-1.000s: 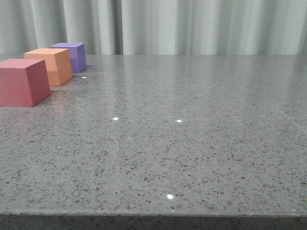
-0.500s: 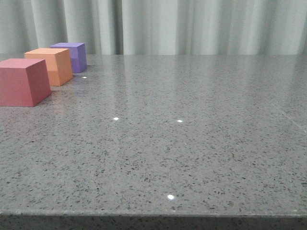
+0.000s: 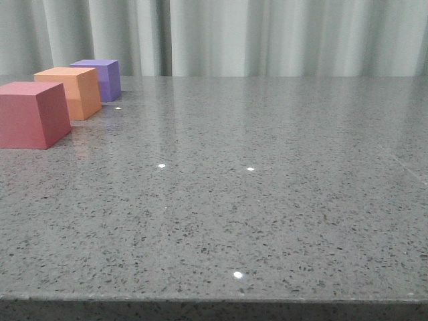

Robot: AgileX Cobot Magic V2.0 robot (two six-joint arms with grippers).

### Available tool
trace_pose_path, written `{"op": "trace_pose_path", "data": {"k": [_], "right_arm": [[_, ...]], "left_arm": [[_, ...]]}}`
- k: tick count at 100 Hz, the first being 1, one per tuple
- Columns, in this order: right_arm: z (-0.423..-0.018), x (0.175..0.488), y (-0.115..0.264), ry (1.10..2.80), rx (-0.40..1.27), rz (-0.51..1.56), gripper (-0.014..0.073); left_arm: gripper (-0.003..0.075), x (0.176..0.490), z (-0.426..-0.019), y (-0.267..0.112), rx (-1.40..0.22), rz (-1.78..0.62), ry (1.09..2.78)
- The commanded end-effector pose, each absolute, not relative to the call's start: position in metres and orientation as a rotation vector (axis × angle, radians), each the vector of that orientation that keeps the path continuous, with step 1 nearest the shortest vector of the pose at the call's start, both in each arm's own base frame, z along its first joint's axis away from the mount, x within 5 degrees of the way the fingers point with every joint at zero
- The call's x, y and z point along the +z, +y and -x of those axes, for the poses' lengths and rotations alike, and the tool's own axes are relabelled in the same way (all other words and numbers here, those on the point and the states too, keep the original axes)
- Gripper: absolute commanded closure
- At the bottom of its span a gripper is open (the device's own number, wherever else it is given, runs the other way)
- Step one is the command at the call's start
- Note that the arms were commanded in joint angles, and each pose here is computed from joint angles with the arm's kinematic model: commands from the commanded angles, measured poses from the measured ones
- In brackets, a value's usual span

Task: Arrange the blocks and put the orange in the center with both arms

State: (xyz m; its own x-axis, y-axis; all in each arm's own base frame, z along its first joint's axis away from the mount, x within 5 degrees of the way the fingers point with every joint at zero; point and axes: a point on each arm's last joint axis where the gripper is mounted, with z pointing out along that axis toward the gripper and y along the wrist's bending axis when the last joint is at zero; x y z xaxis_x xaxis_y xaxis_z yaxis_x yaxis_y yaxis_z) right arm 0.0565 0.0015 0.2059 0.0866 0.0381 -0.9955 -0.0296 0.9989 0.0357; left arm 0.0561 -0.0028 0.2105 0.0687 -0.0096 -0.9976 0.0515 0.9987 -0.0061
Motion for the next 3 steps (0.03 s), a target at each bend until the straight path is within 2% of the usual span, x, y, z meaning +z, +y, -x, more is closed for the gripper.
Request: {"op": "trace_pose_path", "data": {"k": [1, 3], "right_arm": [[-0.0524, 0.2209, 0.0008, 1.359, 0.043, -0.011, 0.0663], [-0.0524, 0.2209, 0.0008, 1.359, 0.043, -0.011, 0.0663]], "left_arm": [[0.0741, 0.2057, -0.0544, -0.003, -0.058, -0.026, 1.427], [0.0741, 0.2057, -0.0544, -0.003, -0.058, -0.026, 1.427]]}}
